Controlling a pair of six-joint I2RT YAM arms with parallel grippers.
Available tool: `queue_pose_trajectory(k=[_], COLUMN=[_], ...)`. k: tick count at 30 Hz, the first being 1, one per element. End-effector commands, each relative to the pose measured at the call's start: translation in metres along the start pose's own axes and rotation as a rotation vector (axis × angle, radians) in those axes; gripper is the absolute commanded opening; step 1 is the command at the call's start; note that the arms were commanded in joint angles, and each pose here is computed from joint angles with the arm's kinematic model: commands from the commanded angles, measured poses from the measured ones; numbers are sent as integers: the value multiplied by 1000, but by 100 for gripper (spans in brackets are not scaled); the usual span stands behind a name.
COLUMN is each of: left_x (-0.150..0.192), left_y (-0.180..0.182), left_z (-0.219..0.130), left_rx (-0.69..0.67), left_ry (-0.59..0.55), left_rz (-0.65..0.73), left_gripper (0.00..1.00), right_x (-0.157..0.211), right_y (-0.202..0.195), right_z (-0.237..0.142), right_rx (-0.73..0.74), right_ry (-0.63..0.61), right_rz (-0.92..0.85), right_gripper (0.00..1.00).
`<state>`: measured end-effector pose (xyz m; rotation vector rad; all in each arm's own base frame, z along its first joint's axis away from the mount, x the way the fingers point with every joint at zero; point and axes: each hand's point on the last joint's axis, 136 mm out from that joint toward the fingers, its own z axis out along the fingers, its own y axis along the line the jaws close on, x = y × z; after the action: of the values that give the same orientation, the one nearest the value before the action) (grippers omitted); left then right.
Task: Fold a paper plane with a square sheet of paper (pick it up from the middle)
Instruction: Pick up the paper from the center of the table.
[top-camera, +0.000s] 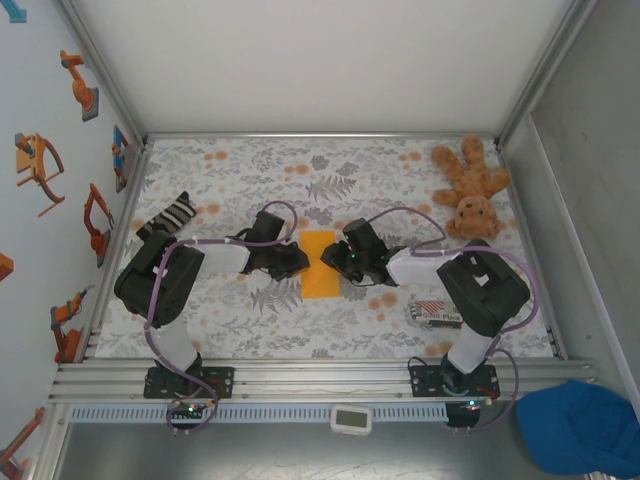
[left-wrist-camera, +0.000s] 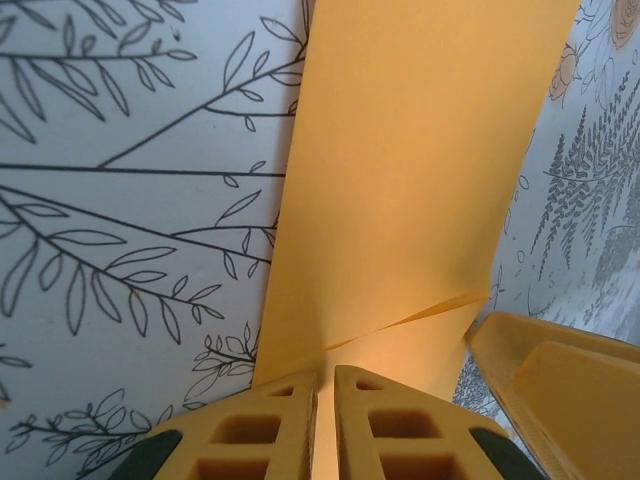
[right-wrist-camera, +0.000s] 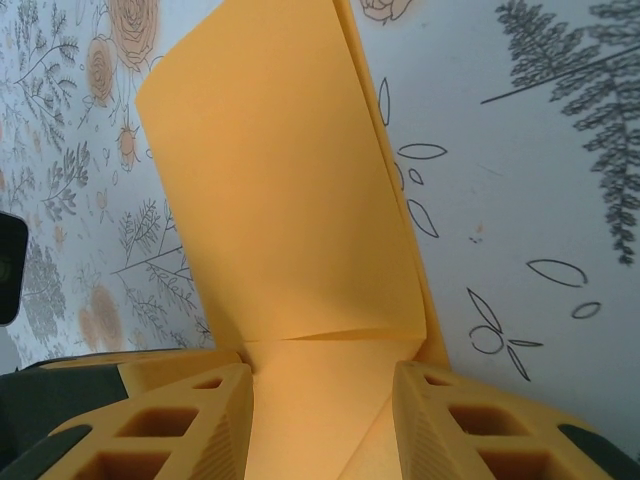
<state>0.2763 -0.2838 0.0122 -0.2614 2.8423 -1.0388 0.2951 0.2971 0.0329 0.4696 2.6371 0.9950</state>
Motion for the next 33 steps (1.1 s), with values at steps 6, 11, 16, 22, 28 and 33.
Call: queue_pose_trajectory(k=[6, 11, 16, 22, 28, 33], left_x=[14, 15, 14, 12, 13, 14], left_y=[36, 38, 39, 38, 37, 37], left_z=[5, 5, 5, 5, 5, 4], left_rx=[-107, -111, -116, -111, -105, -105], left_ry=[37, 37, 33, 31, 37, 37], left_rz=[-69, -68, -70, -69, -65, -62], left_gripper=[13, 13, 13, 13, 13, 13], right_x=[2, 2, -2, 0, 3, 5], right_y=[-4, -9, -10, -6, 0, 1], right_z=[2, 0, -7, -4, 4, 7], right_rx=[34, 42, 52, 32, 4, -11], right_ry=[0, -14, -51, -42, -10, 1], right_rz=[29, 47, 49, 47, 45, 56], right_gripper=[41, 41, 41, 40, 40, 39])
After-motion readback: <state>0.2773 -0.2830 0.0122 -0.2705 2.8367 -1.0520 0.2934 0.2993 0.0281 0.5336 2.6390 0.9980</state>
